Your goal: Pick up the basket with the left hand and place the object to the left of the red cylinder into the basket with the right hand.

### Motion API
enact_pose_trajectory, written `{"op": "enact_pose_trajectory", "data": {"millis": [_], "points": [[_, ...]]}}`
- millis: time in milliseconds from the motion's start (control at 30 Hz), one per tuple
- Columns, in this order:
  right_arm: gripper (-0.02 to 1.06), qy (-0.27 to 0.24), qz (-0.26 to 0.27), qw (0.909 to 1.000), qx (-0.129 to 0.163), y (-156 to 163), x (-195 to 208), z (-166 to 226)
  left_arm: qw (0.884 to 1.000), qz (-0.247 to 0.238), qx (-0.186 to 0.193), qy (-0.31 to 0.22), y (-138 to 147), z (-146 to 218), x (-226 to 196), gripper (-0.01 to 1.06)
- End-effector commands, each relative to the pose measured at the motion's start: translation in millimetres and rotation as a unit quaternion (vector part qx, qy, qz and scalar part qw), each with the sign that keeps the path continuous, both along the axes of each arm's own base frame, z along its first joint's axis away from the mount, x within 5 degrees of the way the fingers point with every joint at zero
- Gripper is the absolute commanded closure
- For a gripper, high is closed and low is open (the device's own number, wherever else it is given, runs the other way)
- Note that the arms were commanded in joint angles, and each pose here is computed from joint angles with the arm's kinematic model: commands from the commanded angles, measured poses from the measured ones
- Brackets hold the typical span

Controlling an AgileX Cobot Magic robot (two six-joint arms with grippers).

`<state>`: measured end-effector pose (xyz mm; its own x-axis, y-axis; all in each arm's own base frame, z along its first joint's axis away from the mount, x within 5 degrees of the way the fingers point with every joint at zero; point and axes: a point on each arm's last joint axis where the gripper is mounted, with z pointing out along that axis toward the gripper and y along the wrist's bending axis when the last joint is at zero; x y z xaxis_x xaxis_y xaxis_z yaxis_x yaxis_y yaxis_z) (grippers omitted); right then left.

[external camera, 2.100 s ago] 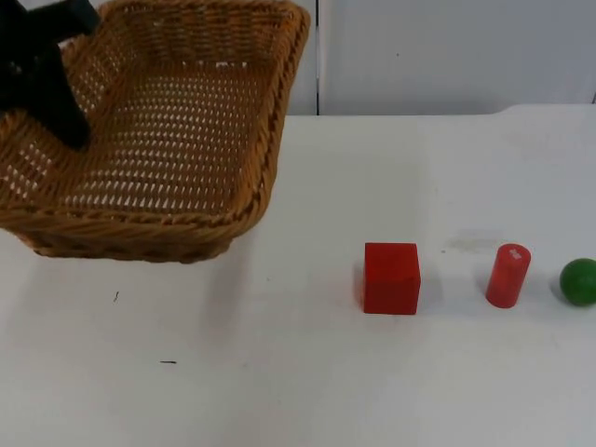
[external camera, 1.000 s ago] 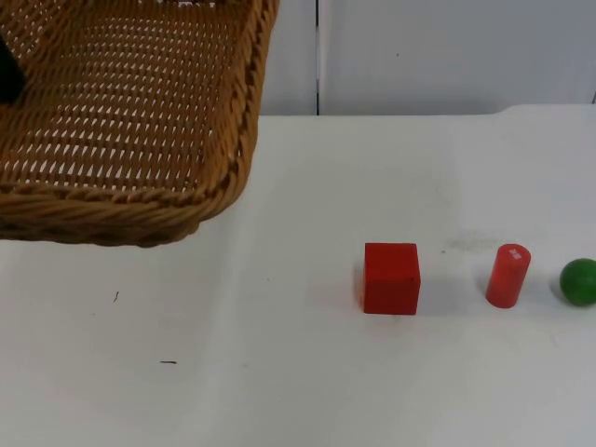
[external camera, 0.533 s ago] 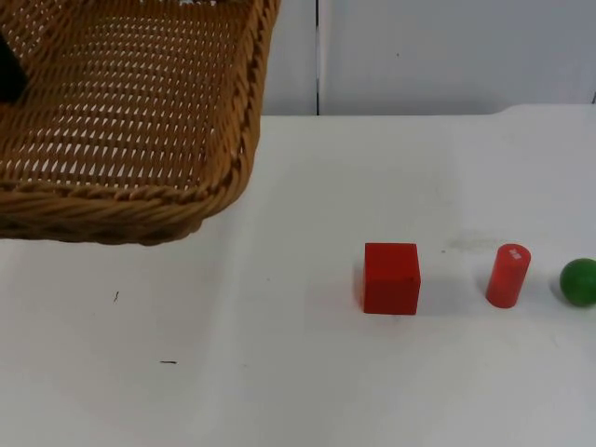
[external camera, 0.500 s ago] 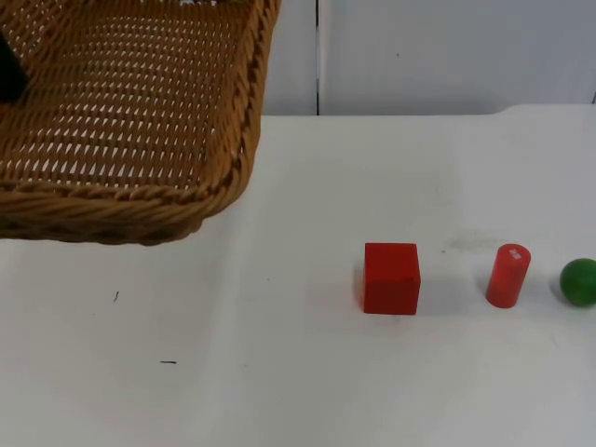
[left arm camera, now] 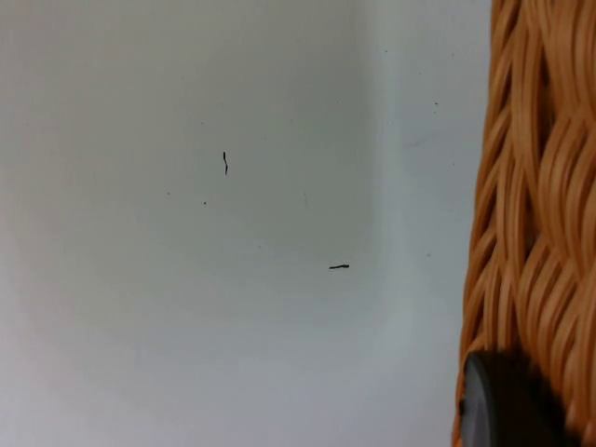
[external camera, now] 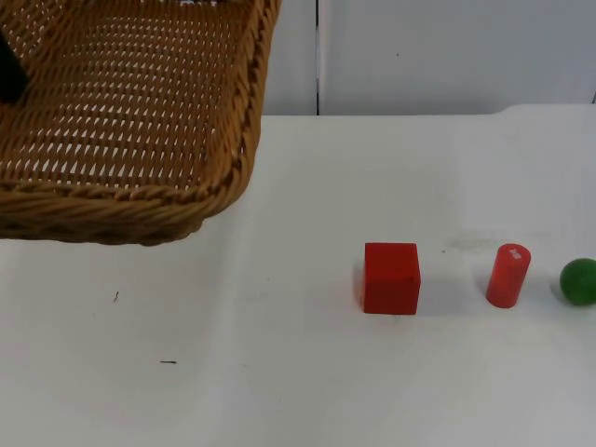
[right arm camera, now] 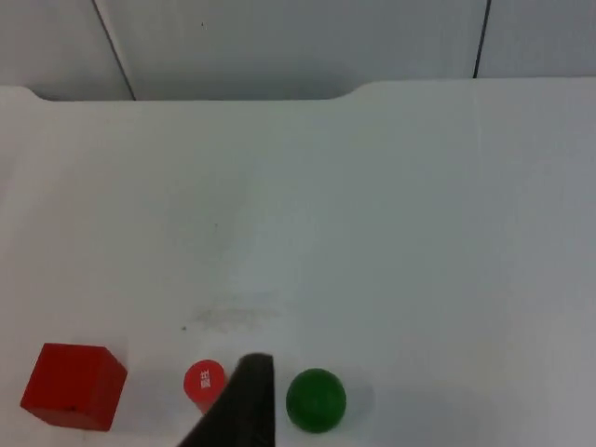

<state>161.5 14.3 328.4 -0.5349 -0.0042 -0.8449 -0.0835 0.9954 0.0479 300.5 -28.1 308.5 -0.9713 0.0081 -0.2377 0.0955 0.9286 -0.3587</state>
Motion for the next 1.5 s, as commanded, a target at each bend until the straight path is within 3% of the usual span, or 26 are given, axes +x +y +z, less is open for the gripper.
{"op": "enact_pose_trajectory", "data": {"millis": [0, 533, 833, 1033, 1133, 1200, 1233, 1367, 1400, 1467], "points": [[-0.01, -0.007, 0.001, 1.0000, 0.001, 0.9, 8.8, 5.8, 1.000, 0.003, -0.017, -0.005, -3.6, 4.7, -2.5, 1.05], [-0.01, 0.053, 0.023, 0.9978, -0.032, 4.7, 58.6, -3.1, 1.000, 0.003, -0.017, -0.005, -3.6, 4.7, -2.5, 1.05], [-0.01, 0.078, 0.094, 0.9907, -0.059, 27.4, 67.9, -17.3, 1.000, 0.001, -0.017, -0.006, -3.6, 4.7, -2.5, 1.05], [-0.01, 0.110, 0.172, 0.9757, -0.081, 63.7, 78.8, -35.2, 1.000, 0.001, -0.017, -0.006, -3.6, 4.7, -2.5, 1.05], [-0.01, 0.144, 0.205, 0.9635, -0.093, 82.7, 87.0, -41.5, 1.000, -0.003, -0.016, -0.007, -3.6, 4.7, -2.5, 1.05], [-0.01, 0.161, 0.228, 0.9530, -0.118, 95.1, 95.0, -44.9, 1.000, -0.003, -0.016, -0.007, -3.6, 4.7, -2.5, 1.05], [-0.01, 0.161, 0.228, 0.9530, -0.118, 95.1, 95.0, -44.9, 1.000, -0.003, -0.016, -0.007, -3.6, 4.7, -2.5, 1.05], [-0.01, 0.185, 0.273, 0.9286, -0.171, 120.7, 109.9, -52.5, 1.000, -0.003, -0.016, -0.007, -3.6, 4.7, -2.5, 1.05], [-0.01, 0.185, 0.273, 0.9286, -0.171, 120.7, 109.9, -52.5, 1.000, -0.003, -0.016, -0.007, -3.6, 4.7, -2.5, 1.05], [-0.01, 0.197, 0.292, 0.9170, -0.187, 133.0, 117.0, -57.1, 1.000, -0.003, -0.016, -0.007, -3.6, 4.7, -2.5, 1.05]]}}
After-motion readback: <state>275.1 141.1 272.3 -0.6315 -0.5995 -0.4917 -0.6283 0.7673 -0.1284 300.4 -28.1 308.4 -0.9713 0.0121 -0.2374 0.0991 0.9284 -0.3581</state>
